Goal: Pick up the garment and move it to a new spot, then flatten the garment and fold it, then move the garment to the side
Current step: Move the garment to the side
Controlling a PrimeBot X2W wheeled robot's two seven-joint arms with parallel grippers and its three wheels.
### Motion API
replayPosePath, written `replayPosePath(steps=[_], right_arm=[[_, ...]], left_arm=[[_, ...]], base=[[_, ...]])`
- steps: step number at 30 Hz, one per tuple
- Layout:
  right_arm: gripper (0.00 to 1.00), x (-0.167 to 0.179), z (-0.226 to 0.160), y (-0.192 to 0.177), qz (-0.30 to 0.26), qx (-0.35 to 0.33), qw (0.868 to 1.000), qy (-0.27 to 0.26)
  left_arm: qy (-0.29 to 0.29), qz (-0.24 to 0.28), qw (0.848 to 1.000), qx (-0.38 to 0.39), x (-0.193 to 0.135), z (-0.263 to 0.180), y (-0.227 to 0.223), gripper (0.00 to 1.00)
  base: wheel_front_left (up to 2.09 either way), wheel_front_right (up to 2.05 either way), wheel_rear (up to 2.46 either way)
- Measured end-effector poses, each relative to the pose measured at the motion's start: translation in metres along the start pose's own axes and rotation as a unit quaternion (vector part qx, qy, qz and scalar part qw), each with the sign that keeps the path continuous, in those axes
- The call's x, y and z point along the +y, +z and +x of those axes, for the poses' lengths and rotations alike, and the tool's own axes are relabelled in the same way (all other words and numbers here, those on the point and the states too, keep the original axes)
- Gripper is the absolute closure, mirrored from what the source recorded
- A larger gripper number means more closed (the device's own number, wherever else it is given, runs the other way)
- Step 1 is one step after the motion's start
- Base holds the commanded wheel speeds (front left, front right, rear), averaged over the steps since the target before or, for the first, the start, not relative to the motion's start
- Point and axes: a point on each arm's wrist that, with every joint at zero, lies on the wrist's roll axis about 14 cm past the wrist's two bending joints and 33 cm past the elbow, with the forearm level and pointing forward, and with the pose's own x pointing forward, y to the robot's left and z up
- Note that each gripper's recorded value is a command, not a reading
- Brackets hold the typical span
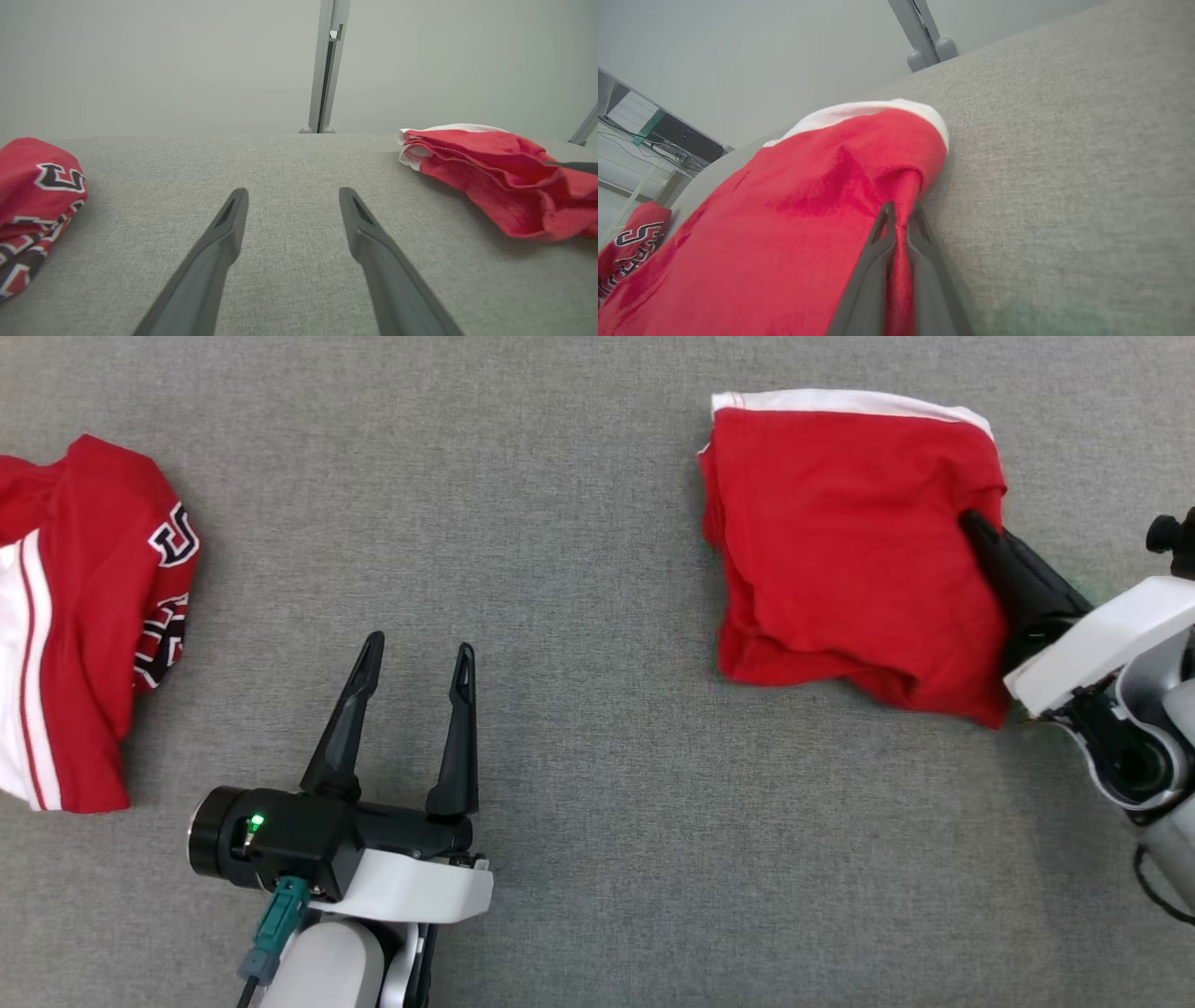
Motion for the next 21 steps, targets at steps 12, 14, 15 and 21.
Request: replayPosePath(steps=[12,14,15,21], right_arm=[[1.00,-0.116,-0.055,0.077,-0.227,-0.010,0.965,-0.130],[1.00,-0.134,-0.063,0.092,-0.255,-0.010,0.954,-0.155],[1.00,-0.141,-0.065,0.097,-0.266,-0.007,0.950,-0.164],[1.00,-0.175,-0.073,0.121,-0.326,0.005,0.921,-0.210]], left_arm=[[-0.068,0.005,0.998,-0.014,-0.031,0.030,-0.009,0.00],[-0.088,0.006,0.996,-0.017,-0.040,0.037,-0.013,0.00],[-0.097,0.006,0.995,-0.018,-0.044,0.041,-0.015,0.00],[-0.129,0.009,0.991,-0.029,-0.056,0.062,-0.025,0.00]], base=[[0.00,0.00,0.00],[0.00,0.00,0.00],[0.00,0.00,0.00],[0.00,0.00,0.00]])
